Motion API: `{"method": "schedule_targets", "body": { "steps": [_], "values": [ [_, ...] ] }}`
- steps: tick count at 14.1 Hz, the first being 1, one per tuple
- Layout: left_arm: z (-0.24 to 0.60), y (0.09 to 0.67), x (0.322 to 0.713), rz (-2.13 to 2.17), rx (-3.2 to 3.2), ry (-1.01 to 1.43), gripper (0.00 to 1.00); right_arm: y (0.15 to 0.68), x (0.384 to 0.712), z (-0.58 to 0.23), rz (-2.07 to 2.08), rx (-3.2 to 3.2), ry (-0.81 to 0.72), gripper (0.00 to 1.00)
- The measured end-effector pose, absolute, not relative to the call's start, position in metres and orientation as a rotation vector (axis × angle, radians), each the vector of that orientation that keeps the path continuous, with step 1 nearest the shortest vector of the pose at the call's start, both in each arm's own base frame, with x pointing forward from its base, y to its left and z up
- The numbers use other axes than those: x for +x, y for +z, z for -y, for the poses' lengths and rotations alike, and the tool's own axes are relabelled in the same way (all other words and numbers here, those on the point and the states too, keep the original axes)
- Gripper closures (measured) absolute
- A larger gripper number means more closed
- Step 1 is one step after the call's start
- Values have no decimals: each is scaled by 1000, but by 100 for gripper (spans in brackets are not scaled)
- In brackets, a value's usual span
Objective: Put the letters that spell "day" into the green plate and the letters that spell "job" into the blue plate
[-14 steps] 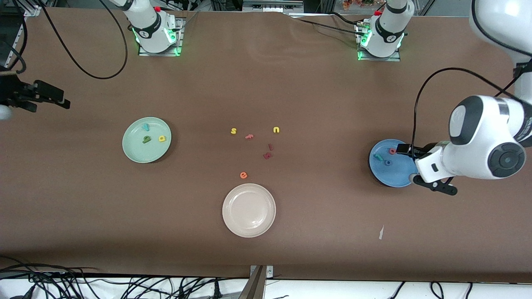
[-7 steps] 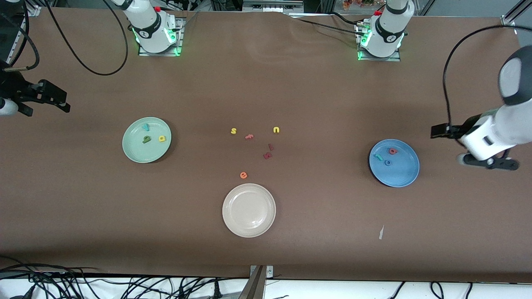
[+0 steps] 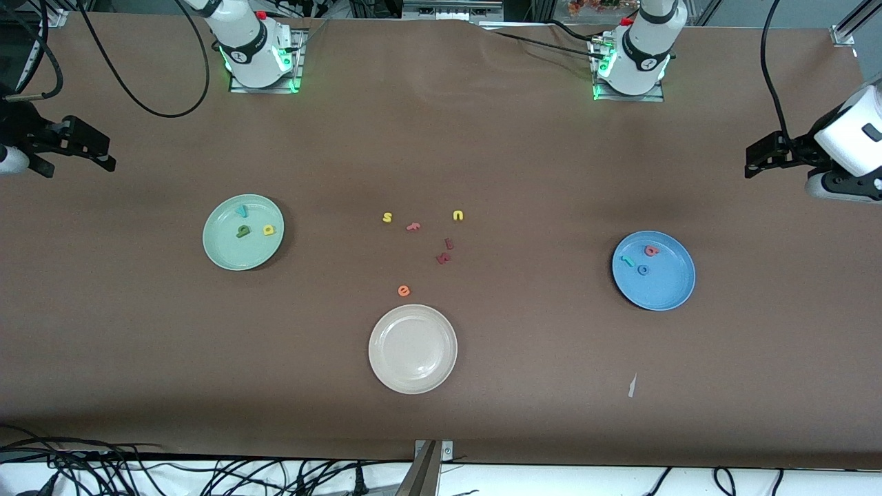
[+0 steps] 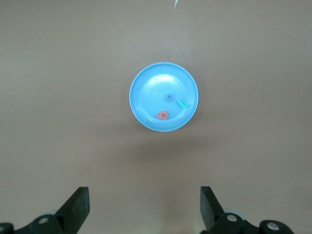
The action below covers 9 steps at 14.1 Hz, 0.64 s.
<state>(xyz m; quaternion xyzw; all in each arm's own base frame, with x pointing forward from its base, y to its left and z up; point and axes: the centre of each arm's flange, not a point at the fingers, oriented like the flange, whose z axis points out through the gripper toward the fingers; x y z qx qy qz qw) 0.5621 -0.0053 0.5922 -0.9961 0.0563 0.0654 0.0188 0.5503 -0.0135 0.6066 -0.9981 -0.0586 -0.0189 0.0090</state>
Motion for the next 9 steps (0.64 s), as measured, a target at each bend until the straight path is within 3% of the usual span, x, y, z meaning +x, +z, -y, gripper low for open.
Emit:
{"method": "schedule_targets", "body": {
  "steps": [9],
  "values": [
    [0,557,569,-163,-3086,331,0,603,551,15,179,-3118,-47,0]
  ]
}}
